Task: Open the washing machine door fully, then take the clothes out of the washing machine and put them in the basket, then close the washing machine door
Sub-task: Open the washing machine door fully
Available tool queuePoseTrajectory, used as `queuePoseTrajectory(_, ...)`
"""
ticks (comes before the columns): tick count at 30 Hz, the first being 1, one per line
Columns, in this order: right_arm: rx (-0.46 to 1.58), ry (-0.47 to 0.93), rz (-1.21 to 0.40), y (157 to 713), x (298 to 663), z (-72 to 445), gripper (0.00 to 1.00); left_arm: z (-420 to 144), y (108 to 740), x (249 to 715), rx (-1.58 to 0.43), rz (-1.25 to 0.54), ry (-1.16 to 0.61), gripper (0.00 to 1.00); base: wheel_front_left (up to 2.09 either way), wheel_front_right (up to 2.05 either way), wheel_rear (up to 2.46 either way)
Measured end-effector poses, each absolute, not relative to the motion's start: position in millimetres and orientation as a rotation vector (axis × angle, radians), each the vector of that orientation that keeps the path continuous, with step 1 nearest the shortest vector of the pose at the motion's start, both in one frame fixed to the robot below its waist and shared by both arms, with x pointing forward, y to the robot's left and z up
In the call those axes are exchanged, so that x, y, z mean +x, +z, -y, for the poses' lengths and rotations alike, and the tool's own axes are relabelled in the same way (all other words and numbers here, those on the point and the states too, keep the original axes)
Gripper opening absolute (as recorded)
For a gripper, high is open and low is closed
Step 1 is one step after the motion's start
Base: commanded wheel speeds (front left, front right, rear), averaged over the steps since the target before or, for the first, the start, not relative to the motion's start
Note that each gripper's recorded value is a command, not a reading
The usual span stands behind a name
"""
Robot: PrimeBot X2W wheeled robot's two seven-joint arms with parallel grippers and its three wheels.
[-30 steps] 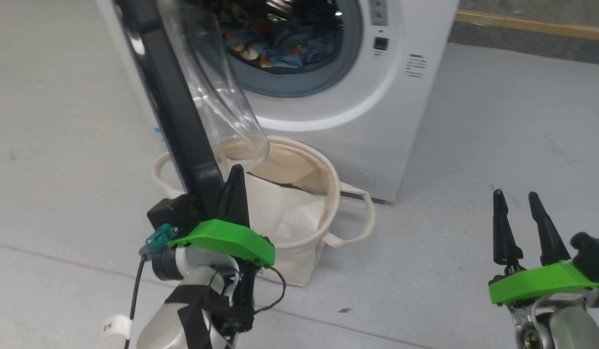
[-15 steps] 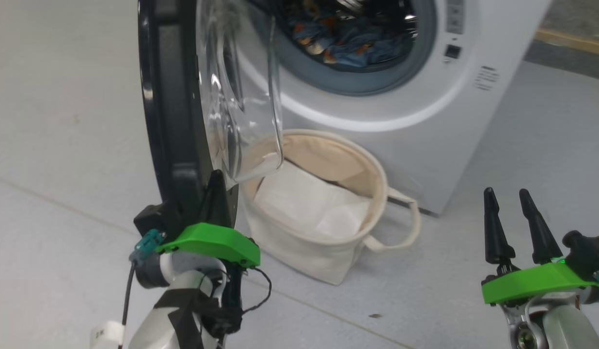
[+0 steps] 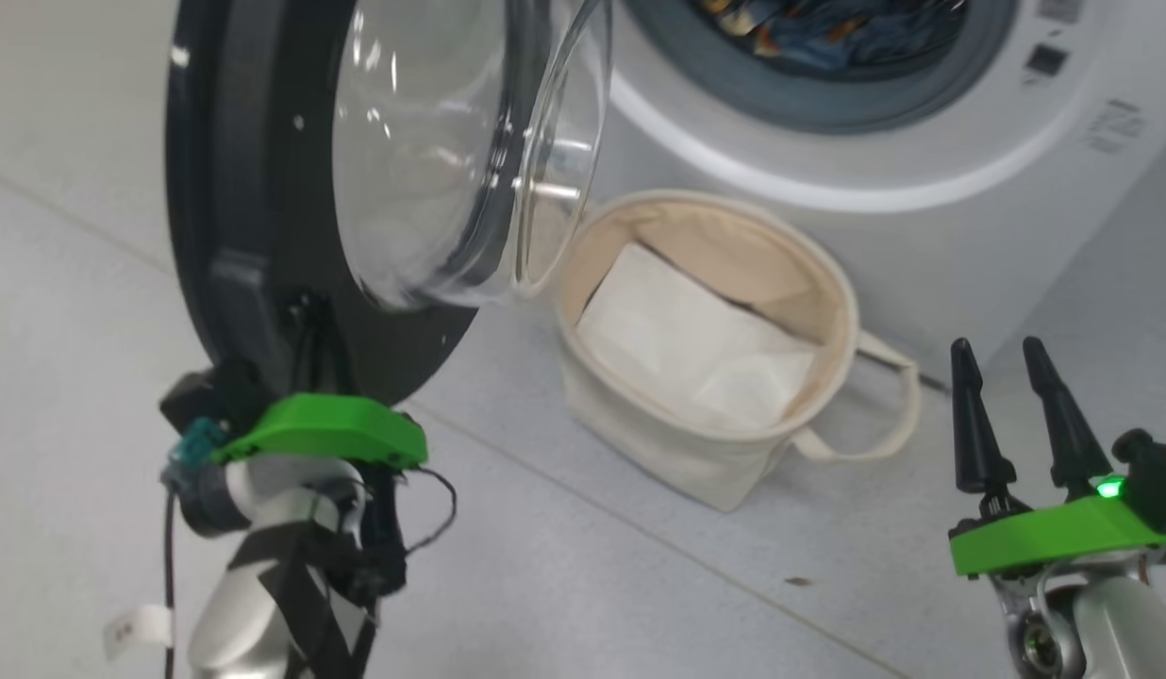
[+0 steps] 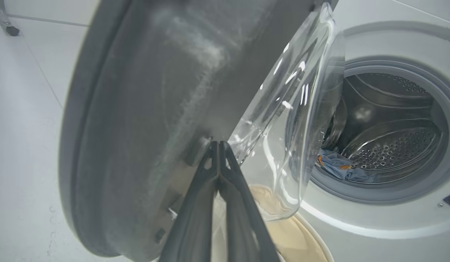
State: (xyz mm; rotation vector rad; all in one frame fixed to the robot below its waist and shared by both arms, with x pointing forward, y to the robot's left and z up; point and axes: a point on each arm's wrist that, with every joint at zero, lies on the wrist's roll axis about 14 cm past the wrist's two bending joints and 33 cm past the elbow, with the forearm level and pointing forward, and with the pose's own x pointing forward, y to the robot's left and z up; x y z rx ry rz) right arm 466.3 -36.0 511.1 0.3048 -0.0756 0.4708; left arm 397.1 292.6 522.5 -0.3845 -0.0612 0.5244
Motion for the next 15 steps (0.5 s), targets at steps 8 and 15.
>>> queuePoseTrajectory(8,0.321,0.541,0.068,498.9,488.0,10.0,1.00,-346.3,524.4,391.7,-0.401,0.093,0.673,0.00,0.00,0.00,0.00)
queuePoseTrajectory(15,0.331,0.582,0.032,474.5,503.6,-4.6,1.00,-377.2,521.8,393.5,-0.398,0.097,0.770,0.00,0.00,0.00,0.00)
